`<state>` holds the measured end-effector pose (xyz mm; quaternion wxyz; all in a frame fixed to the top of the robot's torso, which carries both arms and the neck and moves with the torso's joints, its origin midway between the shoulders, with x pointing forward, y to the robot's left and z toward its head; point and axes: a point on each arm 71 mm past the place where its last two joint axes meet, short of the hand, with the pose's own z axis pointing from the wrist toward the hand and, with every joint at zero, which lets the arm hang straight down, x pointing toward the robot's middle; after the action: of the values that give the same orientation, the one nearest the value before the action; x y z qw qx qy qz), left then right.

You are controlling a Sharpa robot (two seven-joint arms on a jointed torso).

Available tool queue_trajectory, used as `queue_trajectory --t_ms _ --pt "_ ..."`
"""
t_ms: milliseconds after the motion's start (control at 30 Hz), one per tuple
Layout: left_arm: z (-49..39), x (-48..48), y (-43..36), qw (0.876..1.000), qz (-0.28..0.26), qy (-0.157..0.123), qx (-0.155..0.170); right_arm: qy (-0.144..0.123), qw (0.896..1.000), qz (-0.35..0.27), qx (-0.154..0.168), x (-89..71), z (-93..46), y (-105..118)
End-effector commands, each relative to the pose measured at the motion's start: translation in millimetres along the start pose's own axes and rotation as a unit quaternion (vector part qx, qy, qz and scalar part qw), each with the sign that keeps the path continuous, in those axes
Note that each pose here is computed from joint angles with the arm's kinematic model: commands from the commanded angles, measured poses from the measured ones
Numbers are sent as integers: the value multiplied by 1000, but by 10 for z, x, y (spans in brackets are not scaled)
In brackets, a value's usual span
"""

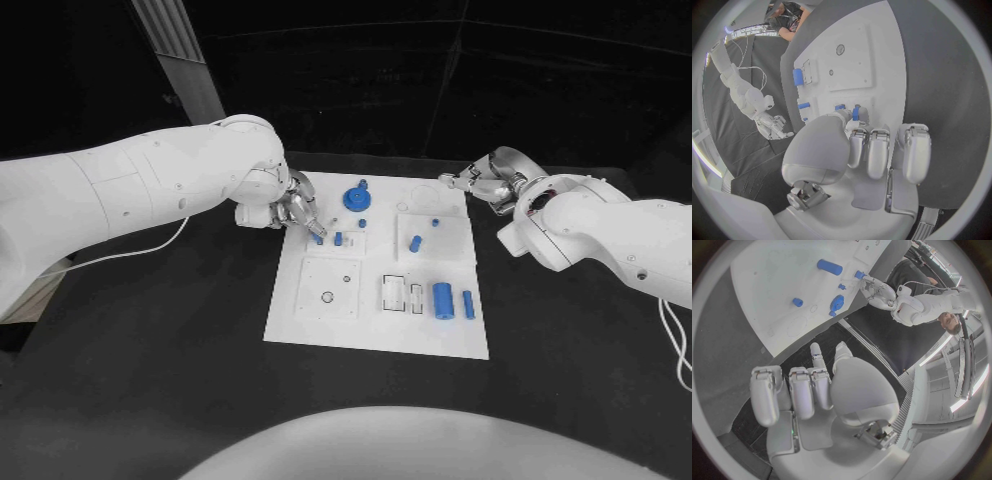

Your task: Assemble the parts on the task board

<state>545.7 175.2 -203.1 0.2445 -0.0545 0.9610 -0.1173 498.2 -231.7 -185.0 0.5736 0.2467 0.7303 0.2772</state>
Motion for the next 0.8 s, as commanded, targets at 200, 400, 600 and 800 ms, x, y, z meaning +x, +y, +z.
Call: queue_trajectory --t_ms 200,400,600,800 --pt "45 50 24 1000 12 9 -10 2 1000 0 -2 -1 -4 12" --pt "51 62 17 1000 15 13 -9 2 1000 0 -2 0 -3 13" --pt "56 69 11 1000 16 15 -9 2 1000 0 -2 -1 -4 13" --pt "59 70 11 1000 15 14 -10 2 1000 0 -2 -2 -5 11"
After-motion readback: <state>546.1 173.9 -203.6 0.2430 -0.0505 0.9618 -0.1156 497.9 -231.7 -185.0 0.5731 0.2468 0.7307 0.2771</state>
